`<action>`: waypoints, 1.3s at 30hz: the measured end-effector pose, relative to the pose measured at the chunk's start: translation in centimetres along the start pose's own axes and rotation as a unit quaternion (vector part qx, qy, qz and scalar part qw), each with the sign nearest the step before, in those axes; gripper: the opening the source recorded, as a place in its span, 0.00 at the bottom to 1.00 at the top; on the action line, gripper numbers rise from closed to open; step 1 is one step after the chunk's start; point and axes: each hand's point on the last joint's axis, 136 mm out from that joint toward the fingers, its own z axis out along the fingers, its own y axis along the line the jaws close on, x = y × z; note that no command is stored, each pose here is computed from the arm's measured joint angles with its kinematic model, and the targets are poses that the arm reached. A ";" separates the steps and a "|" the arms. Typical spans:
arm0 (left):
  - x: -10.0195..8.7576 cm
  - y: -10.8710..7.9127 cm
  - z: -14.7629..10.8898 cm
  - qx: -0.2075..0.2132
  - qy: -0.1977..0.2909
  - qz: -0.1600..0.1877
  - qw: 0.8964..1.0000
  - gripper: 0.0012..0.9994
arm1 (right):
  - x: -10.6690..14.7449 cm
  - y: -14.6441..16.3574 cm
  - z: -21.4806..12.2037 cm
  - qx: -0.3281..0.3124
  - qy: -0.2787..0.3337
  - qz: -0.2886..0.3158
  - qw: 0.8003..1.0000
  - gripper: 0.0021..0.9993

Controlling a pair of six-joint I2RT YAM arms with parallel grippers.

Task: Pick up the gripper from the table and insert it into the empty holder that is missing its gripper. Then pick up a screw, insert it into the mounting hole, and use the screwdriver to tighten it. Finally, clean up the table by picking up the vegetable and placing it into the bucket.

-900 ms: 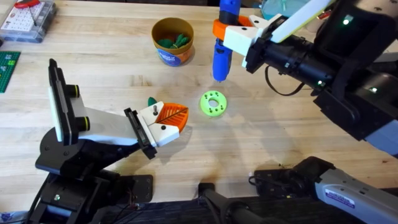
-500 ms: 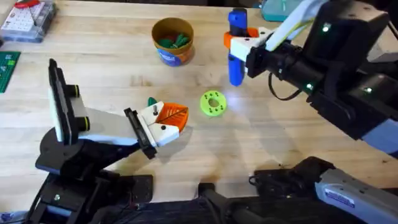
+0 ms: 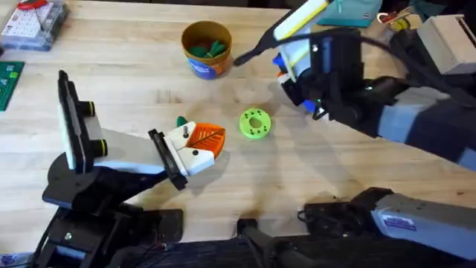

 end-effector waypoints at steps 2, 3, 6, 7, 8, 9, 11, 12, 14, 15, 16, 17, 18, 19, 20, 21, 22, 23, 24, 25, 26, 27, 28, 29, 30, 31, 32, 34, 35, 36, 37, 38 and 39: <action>0.0 0.0 0.0 -0.001 0.000 0.000 1.000 0.01 | 0.9 0.5 0.9 -0.004 0.017 -0.030 0.999 0.05; 0.0 0.0 0.0 -0.001 0.000 0.000 1.000 0.01 | 1.1 0.7 1.2 -0.004 0.022 -0.041 0.999 0.05; 0.0 0.0 0.0 -0.001 0.000 0.000 1.000 0.01 | 1.6 1.0 2.2 -0.003 0.032 -0.067 0.997 0.05; 0.0 0.0 0.0 -0.001 0.000 0.000 1.000 0.01 | 1.8 1.2 2.4 -0.004 0.036 -0.074 0.997 0.05; 0.0 0.0 0.0 -0.001 0.000 0.000 1.000 0.01 | 2.0 1.3 2.6 -0.005 0.040 -0.080 0.996 0.05; 0.0 0.0 0.0 -0.001 0.000 0.000 1.000 0.01 | 2.3 1.4 2.8 -0.006 0.044 -0.086 0.995 0.05; 0.0 0.0 0.0 -0.001 0.000 0.000 1.000 0.01 | 2.7 1.6 3.0 -0.009 0.053 -0.095 0.994 0.05; 0.0 0.0 0.0 -0.001 0.000 0.000 1.000 0.01 | 2.9 1.6 3.1 -0.010 0.057 -0.099 0.993 0.05; 0.0 0.0 0.0 -0.001 0.000 0.000 1.000 0.01 | 3.2 1.8 3.1 -0.011 0.062 -0.104 0.993 0.05; 0.0 0.0 0.0 -0.001 0.000 0.000 1.000 0.01 | 3.4 1.9 3.0 -0.013 0.066 -0.108 0.992 0.05; 0.0 0.0 0.0 -0.001 0.000 0.000 1.000 0.01 | 3.6 2.1 2.9 -0.016 0.070 -0.111 0.991 0.05; 0.0 0.0 0.0 -0.001 0.000 0.000 1.000 0.01 | 3.8 2.3 2.9 -0.021 0.075 -0.114 0.990 0.05; 0.0 0.0 0.0 -0.001 0.000 0.000 1.000 0.01 | 4.1 2.7 2.8 -0.028 0.080 -0.119 0.989 0.05; 0.0 0.0 0.0 -0.001 0.000 0.000 1.000 0.01 | 4.4 3.1 2.7 -0.037 0.085 -0.124 0.988 0.05; 0.0 0.0 0.0 -0.001 0.000 0.000 1.000 0.01 | 4.7 3.4 2.6 -0.045 0.089 -0.128 0.987 0.05; 0.0 0.1 0.0 -0.001 0.000 0.000 1.000 0.01 | 4.9 3.7 2.5 -0.053 0.093 -0.131 0.986 0.06; 0.0 0.1 0.0 -0.001 0.000 0.000 1.000 0.01 | 5.1 4.0 2.4 -0.059 0.096 -0.133 0.985 0.10; 0.0 0.1 0.0 -0.001 0.000 0.000 1.000 0.01 | 5.2 4.2 2.4 -0.064 0.097 -0.133 0.984 0.18; 0.0 0.1 0.0 -0.001 0.000 0.000 1.000 0.01 | 5.2 4.3 2.3 -0.068 0.097 -0.133 0.984 0.28; 0.0 0.1 0.0 -0.001 0.000 0.000 1.000 0.01 | 5.2 4.5 2.3 -0.072 0.096 -0.134 0.984 0.36; 0.0 0.1 0.0 -0.001 0.000 0.000 1.000 0.01 | 5.2 4.5 2.3 -0.074 0.095 -0.134 0.984 0.44; 0.0 0.1 0.0 -0.001 0.000 0.000 1.000 0.01 | 5.2 4.6 2.3 -0.075 0.094 -0.135 0.984 0.57; 0.0 0.1 0.0 -0.002 0.000 0.000 1.000 0.01 | 5.1 4.6 2.3 -0.075 0.092 -0.135 0.984 0.72; 0.0 0.1 0.0 -0.002 0.000 0.000 1.000 0.01 | 5.0 4.6 2.4 -0.074 0.090 -0.136 0.984 0.87; 0.0 0.1 0.0 -0.002 0.000 0.000 1.000 0.01 | 4.8 4.5 2.4 -0.073 0.088 -0.136 0.984 0.96; 0.0 0.1 0.0 -0.002 0.000 0.000 1.000 0.01 | 4.7 4.4 2.4 -0.073 0.086 -0.137 0.984 0.98; 0.0 0.1 0.0 -0.002 0.000 0.000 1.000 0.01 | 4.7 4.5 2.3 -0.074 0.086 -0.138 0.984 0.99; 0.0 0.1 0.0 -0.003 0.000 0.000 1.000 0.01 | 4.8 4.5 2.3 -0.075 0.088 -0.139 0.984 0.99; 0.0 0.1 0.0 -0.003 0.000 0.000 1.000 0.01 | 4.8 4.5 2.3 -0.075 0.088 -0.139 0.984 0.99; 0.0 0.1 0.0 -0.003 0.000 0.000 1.000 0.01 | 4.8 4.5 2.3 -0.075 0.088 -0.139 0.984 0.99; 0.0 0.1 0.0 -0.003 0.000 0.000 1.000 0.01 | 4.8 4.5 2.3 -0.075 0.088 -0.139 0.984 0.99; 0.0 0.1 0.0 -0.003 0.000 0.000 1.000 0.01 | 4.8 4.5 2.3 -0.075 0.088 -0.139 0.984 0.99; 0.0 0.1 0.0 -0.003 0.000 0.000 1.000 0.01 | 4.8 4.5 2.2 -0.075 0.087 -0.137 0.984 0.99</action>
